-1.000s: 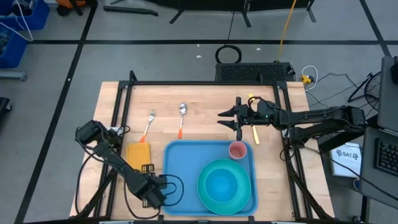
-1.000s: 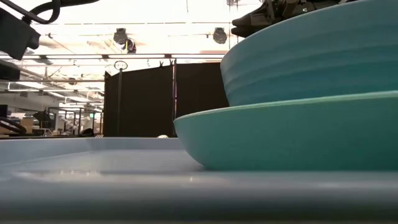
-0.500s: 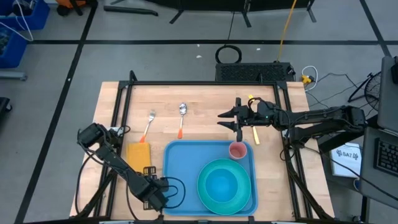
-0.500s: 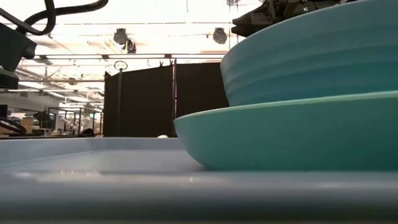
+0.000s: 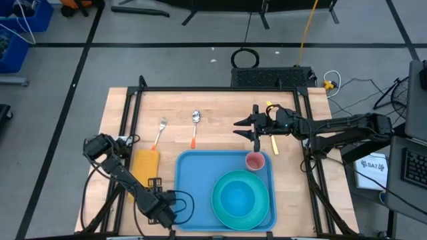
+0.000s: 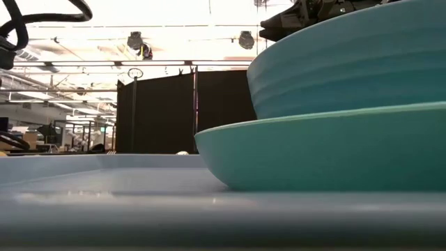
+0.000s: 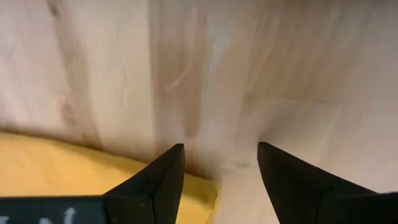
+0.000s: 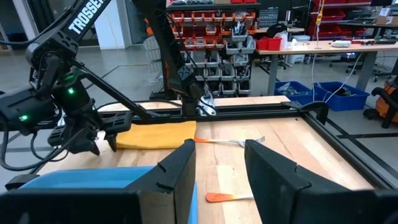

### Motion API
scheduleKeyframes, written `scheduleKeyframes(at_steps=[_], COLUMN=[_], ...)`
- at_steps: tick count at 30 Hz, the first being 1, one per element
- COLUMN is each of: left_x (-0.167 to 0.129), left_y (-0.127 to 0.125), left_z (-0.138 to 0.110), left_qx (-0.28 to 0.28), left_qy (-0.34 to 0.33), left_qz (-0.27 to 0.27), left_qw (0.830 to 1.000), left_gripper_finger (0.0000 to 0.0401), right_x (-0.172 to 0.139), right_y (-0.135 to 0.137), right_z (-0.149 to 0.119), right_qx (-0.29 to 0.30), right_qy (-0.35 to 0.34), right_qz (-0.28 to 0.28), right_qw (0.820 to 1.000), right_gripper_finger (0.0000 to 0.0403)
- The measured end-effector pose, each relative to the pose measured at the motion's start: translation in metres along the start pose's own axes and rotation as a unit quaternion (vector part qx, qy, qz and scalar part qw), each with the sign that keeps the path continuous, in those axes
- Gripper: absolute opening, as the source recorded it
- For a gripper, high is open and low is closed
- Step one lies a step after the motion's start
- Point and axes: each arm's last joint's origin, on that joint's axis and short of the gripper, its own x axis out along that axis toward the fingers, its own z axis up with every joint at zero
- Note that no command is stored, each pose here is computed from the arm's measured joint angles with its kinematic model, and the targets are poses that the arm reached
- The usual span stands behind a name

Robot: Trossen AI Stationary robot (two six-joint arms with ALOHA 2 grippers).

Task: Set up tray
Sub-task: Put the yellow table napkin on the blue tray to the left of the blue plate

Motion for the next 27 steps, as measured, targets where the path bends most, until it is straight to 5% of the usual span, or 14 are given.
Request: scheduleKeyframes(at_steps=[27], left_x=[0.0045], left_y=[0.0052], left_z=[-0.0084], left_qx=[-0.078], left_qy=[0.061], left_qz=[0.016], left_qw=[0.995], left_gripper_finger=[0.0207], right_x=[0.0], right_y=[0.0001], right_z=[0.0], right_qx=[-0.002], right_qy=[0.0], right_qz=[0.001], right_qw=[1.0], right_gripper_finger=[0.0132])
